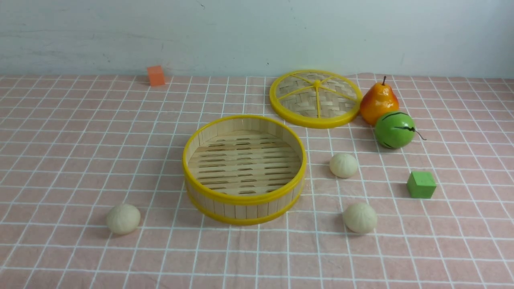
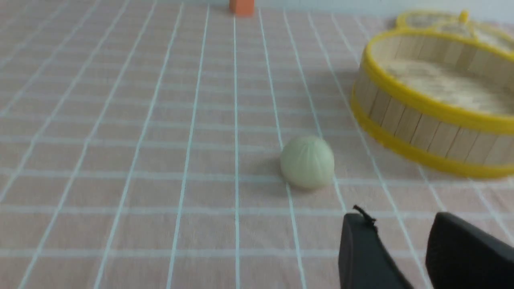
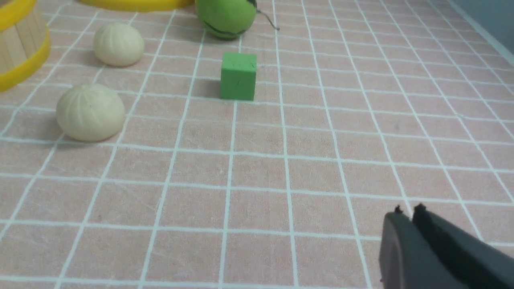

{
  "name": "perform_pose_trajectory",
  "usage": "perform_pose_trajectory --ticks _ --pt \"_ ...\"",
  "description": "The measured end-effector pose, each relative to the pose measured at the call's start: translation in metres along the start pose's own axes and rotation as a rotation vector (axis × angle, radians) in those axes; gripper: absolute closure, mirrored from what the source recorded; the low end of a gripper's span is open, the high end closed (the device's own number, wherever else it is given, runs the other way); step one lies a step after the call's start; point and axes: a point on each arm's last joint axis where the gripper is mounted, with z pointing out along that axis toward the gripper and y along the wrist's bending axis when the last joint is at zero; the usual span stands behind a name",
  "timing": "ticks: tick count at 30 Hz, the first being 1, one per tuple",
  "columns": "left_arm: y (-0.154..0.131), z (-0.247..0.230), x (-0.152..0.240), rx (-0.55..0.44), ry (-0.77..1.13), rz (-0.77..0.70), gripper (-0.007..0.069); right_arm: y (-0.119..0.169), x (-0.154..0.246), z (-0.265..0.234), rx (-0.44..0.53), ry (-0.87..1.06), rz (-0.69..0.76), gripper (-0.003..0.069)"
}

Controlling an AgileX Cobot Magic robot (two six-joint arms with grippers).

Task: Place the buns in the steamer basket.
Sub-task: Use the left arm to grab a steamed stuffed bun

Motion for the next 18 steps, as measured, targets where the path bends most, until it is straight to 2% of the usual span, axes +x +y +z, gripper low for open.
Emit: perform_pose_trajectory --ticks 5,7,8,9,13,14,16,18 --pt "-0.002 -0.003 -0.023 0.02 -0.26 0.0 0.0388 -0.001 -0.021 -0.002 0.012 -0.234 0.001 0.0606" --pt "-0.003 -0.007 -0.036 0.03 -0.401 0.0 0.0388 -0.002 -0.035 -0.007 0.021 -0.395 0.001 0.0603" --pt "-0.003 -0.007 -0.036 0.03 -0.401 0.0 0.0388 -0.002 -0.036 -0.007 0.021 -0.409 0.001 0.0603" --pt "-0.003 -0.01 -0.041 0.037 -0.47 -0.008 0.0388 -0.002 -0.045 -0.012 0.023 -0.521 0.017 0.0599" --pt "-0.002 -0.02 -0.056 0.1 -0.657 -0.197 0.0388 -0.004 -0.06 -0.023 -0.001 -0.729 0.125 0.0596" --pt "-0.001 -0.026 -0.062 0.147 -0.747 -0.346 0.0391 -0.005 -0.065 -0.027 -0.027 -0.8 0.215 0.0595" --pt "0.002 -0.035 -0.078 0.21 -0.846 -0.53 0.0407 -0.007 -0.071 -0.032 -0.076 -0.864 0.347 0.0596" --pt "0.0 -0.044 -0.103 0.244 -0.885 -0.594 0.0447 -0.007 -0.083 -0.035 -0.116 -0.863 0.431 0.061"
